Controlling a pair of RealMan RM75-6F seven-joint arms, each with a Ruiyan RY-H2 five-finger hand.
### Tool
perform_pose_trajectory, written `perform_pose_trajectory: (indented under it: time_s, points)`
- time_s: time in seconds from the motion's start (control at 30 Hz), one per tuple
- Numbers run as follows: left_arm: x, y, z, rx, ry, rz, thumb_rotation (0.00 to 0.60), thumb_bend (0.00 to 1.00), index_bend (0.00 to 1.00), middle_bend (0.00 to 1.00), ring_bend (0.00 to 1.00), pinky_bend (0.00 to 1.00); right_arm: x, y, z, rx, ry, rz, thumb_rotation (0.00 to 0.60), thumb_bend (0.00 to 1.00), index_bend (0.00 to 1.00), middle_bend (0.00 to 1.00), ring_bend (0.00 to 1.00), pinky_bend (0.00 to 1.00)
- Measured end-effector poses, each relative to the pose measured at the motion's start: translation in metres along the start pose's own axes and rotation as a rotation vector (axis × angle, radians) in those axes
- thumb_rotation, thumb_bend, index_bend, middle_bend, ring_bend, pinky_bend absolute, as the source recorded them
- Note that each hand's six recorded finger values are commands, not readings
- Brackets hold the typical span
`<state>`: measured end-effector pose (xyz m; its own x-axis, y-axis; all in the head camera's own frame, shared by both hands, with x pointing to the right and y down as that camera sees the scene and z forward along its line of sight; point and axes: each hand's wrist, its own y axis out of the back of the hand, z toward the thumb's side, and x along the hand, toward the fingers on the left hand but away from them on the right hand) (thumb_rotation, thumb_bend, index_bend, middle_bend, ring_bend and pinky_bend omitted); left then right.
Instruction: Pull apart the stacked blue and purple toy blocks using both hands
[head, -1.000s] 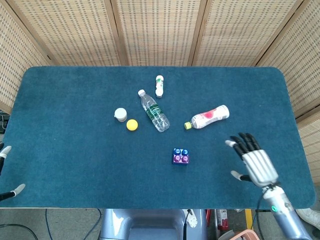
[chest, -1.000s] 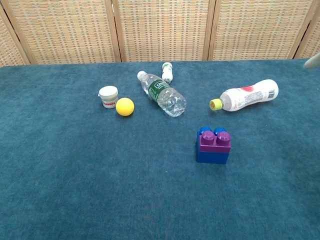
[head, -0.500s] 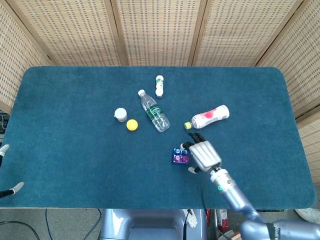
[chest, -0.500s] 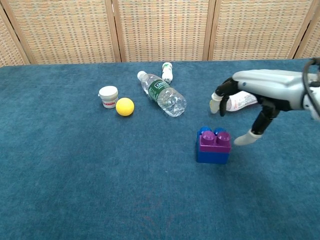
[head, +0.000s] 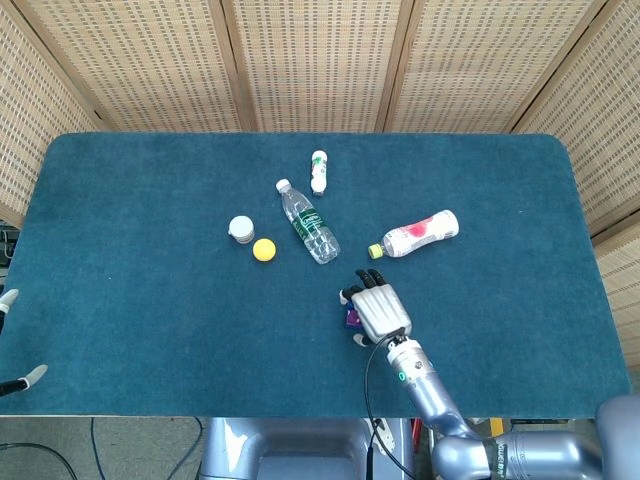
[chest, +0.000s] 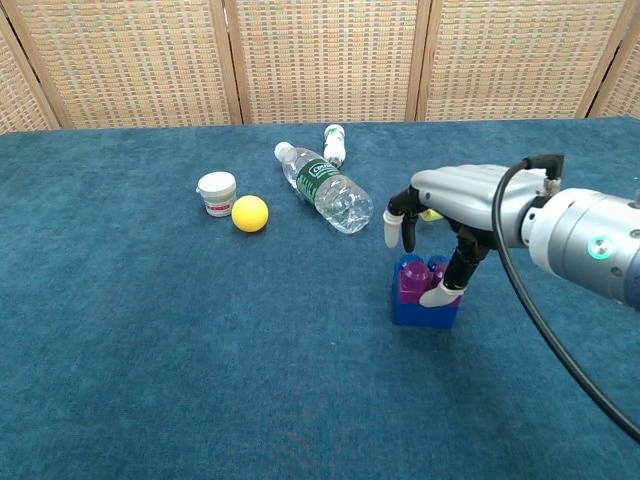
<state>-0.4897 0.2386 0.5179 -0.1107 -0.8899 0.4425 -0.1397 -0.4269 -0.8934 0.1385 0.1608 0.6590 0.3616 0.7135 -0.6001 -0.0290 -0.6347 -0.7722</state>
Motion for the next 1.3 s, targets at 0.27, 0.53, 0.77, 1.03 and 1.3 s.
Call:
perform_pose_trajectory:
  time_s: [0.27, 0.53, 0.77, 1.03, 1.3]
  points:
    - [0.001, -0.001, -0.001, 0.004, 0.003, -0.003, 0.600, 0.00, 0.00, 0.00, 0.00, 0.00, -0.001, -0.002, -0.001, 0.078, 0.008, -0.051, 0.600, 0.15, 0.42, 0.43, 0.13, 0.11]
    - [0.001, -0.002, 0.000, 0.005, 0.002, -0.006, 0.600, 0.00, 0.00, 0.00, 0.00, 0.00, -0.002, -0.017, -0.006, 0.095, -0.015, -0.049, 0.600, 0.15, 0.42, 0.44, 0.14, 0.12]
    - [0.002, -0.003, 0.000, 0.007, 0.004, -0.009, 0.600, 0.00, 0.00, 0.00, 0.00, 0.00, -0.004, -0.021, -0.008, 0.090, -0.023, -0.049, 0.600, 0.18, 0.52, 0.56, 0.21, 0.14]
    - [0.002, -0.004, 0.000, 0.008, 0.005, -0.012, 0.600, 0.00, 0.00, 0.00, 0.00, 0.00, -0.004, -0.014, -0.004, 0.050, 0.006, -0.110, 0.600, 0.29, 0.65, 0.69, 0.28, 0.16]
    - [0.008, -0.004, 0.001, 0.007, -0.008, -0.017, 0.600, 0.00, 0.00, 0.00, 0.00, 0.00, -0.006, 0.007, -0.003, -0.042, 0.059, -0.187, 0.600, 0.30, 0.66, 0.69, 0.29, 0.16]
